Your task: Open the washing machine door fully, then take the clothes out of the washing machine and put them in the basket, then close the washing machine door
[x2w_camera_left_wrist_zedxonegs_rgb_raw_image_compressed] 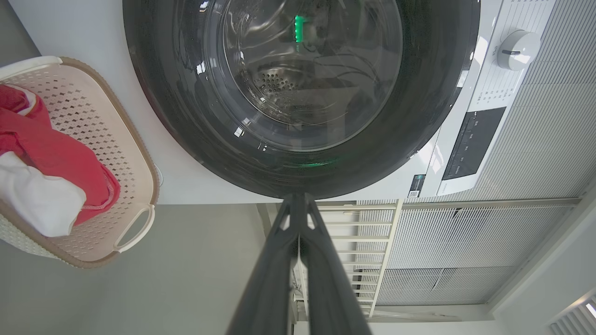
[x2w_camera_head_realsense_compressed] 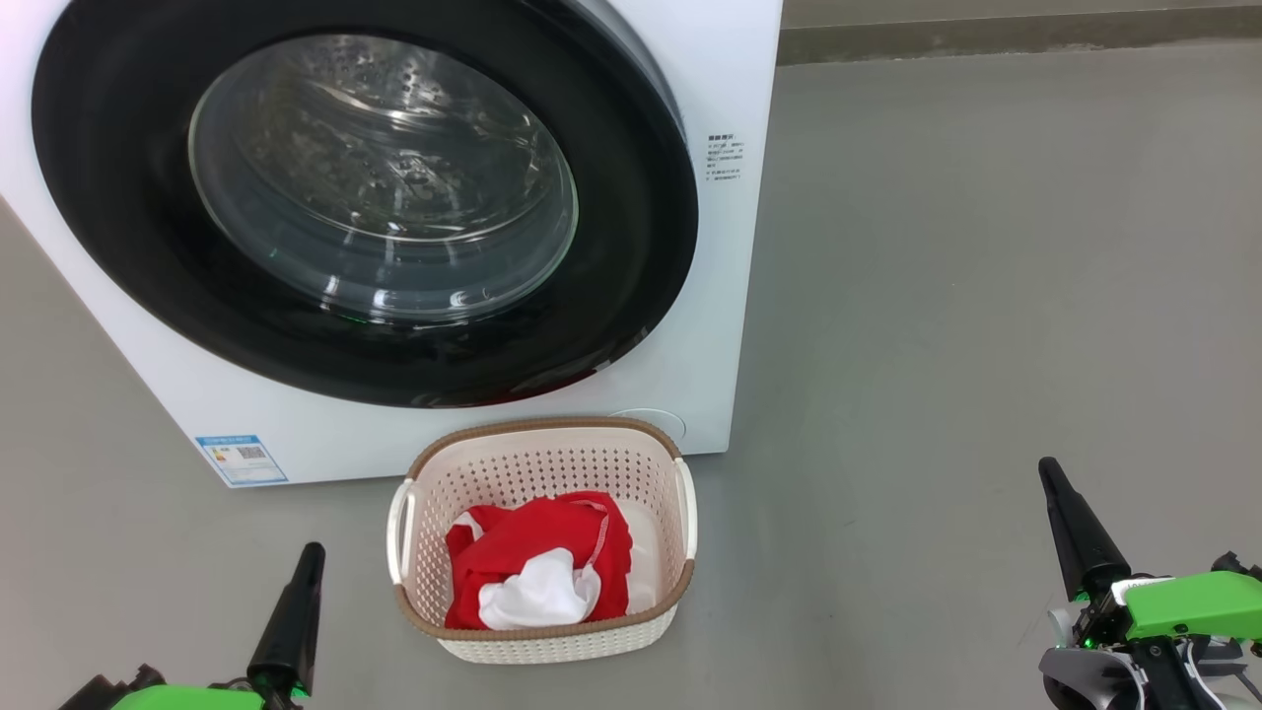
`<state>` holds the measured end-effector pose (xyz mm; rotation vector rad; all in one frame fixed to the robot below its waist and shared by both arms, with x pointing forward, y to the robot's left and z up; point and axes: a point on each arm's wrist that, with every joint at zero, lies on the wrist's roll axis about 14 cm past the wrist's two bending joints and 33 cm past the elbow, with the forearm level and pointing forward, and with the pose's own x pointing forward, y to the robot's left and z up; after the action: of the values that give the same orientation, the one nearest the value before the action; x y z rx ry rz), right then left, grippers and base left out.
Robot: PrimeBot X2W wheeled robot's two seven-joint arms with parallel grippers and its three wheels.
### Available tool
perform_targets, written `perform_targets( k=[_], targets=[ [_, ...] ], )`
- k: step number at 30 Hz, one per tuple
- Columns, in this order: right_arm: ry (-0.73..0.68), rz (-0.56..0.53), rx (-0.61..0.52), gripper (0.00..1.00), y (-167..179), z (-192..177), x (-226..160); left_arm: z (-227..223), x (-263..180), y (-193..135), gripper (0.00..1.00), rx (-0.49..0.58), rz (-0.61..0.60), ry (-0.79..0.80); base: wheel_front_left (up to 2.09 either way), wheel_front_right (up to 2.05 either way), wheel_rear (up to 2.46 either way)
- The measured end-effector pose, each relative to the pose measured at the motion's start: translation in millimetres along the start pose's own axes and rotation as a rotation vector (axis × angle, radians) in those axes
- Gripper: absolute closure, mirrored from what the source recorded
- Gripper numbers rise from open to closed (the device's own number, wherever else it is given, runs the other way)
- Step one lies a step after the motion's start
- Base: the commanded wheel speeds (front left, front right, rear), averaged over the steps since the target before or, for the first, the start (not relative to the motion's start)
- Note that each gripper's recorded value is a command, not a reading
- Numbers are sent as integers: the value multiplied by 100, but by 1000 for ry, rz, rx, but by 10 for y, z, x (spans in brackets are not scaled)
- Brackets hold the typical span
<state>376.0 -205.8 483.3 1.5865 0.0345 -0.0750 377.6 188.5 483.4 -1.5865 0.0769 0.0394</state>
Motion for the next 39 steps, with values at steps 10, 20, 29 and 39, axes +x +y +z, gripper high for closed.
perform_targets(
  k=[10, 20, 29, 39],
  targets=[
    [-1, 0, 1, 100, -1, 1, 0, -3, 0, 0, 100, -2, 0, 0, 0, 0, 0],
    [-1, 0, 1, 100, -1, 1, 0, -4, 0, 1, 100, -2, 0, 0, 0, 0, 0],
    [-2, 0, 1, 100, -1, 2, 0, -3, 0, 1, 100, -2, 0, -1, 0, 0, 0],
    [-2, 0, 2, 100, -1, 2, 0, -2, 0, 1, 100, -3, 0, -1, 0, 0, 0]
  ],
)
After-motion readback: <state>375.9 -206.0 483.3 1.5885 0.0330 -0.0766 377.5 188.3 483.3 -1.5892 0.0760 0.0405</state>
